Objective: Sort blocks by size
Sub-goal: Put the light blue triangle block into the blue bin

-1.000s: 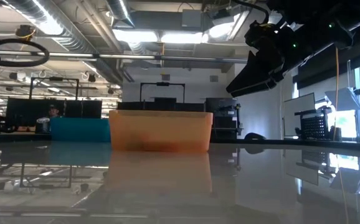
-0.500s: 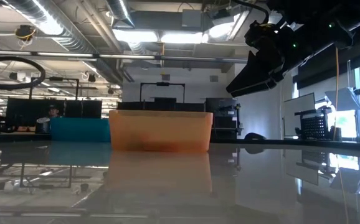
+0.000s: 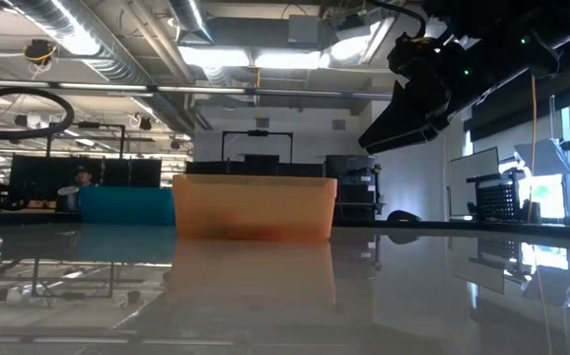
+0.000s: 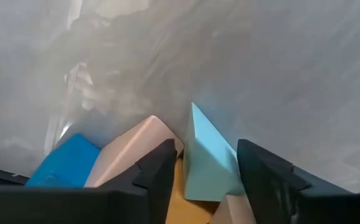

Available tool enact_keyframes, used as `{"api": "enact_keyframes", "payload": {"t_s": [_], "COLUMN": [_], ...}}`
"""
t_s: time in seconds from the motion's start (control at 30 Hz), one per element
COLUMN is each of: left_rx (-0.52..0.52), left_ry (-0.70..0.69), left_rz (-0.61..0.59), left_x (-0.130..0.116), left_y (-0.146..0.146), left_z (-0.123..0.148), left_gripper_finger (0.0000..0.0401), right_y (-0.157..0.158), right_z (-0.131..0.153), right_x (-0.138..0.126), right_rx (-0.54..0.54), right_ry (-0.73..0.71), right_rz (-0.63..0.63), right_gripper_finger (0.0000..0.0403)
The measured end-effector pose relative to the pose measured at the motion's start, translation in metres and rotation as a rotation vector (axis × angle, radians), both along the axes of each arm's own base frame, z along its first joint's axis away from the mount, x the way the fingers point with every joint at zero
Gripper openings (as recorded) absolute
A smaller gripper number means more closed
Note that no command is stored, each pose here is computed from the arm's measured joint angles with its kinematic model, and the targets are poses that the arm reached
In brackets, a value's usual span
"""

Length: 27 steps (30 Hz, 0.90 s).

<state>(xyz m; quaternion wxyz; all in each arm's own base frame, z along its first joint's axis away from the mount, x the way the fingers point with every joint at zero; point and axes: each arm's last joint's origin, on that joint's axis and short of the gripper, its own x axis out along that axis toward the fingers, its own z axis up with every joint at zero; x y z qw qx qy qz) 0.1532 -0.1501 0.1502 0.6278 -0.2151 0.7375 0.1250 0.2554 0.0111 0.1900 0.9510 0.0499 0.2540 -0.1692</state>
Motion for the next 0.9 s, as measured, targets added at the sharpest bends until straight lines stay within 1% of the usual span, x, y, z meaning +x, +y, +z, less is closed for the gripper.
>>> {"api": "enact_keyframes", "payload": {"t_s": [0.13,0.3,0.4,0.5,0.7,0.9], "left_rx": [0.005,0.020,0.027,0.055,0.121,0.195], "left_ry": [-0.014,-0.047,-0.062,-0.093,-0.150,-0.204], "left_rz": [-0.033,-0.041,-0.046,-0.052,-0.051,-0.045], "left_x": [0.001,0.005,0.008,0.012,0.020,0.031], "left_y": [0.001,0.004,0.007,0.010,0.021,0.035], "left_z": [0.000,0.000,0.000,0.000,0.000,-0.001], "left_gripper_finger": [0.0130,0.0085,0.0068,0.0064,0.0072,0.0057], "right_y": [0.000,0.000,0.000,0.000,0.000,0.000], "right_z": [0.000,0.000,0.000,0.000,0.000,0.000], "right_x": [0.000,0.000,0.000,0.000,0.000,0.000], "right_rx": [0.000,0.000,0.000,0.000,-0.001,0.000], "right_ry": [0.004,0.004,0.004,0.004,0.004,0.004], "right_rz": [0.000,0.000,0.000,0.000,0.000,0.000], "right_gripper_finger": [0.0276,0.0276,0.0276,0.0276,0.0276,0.0276]}}
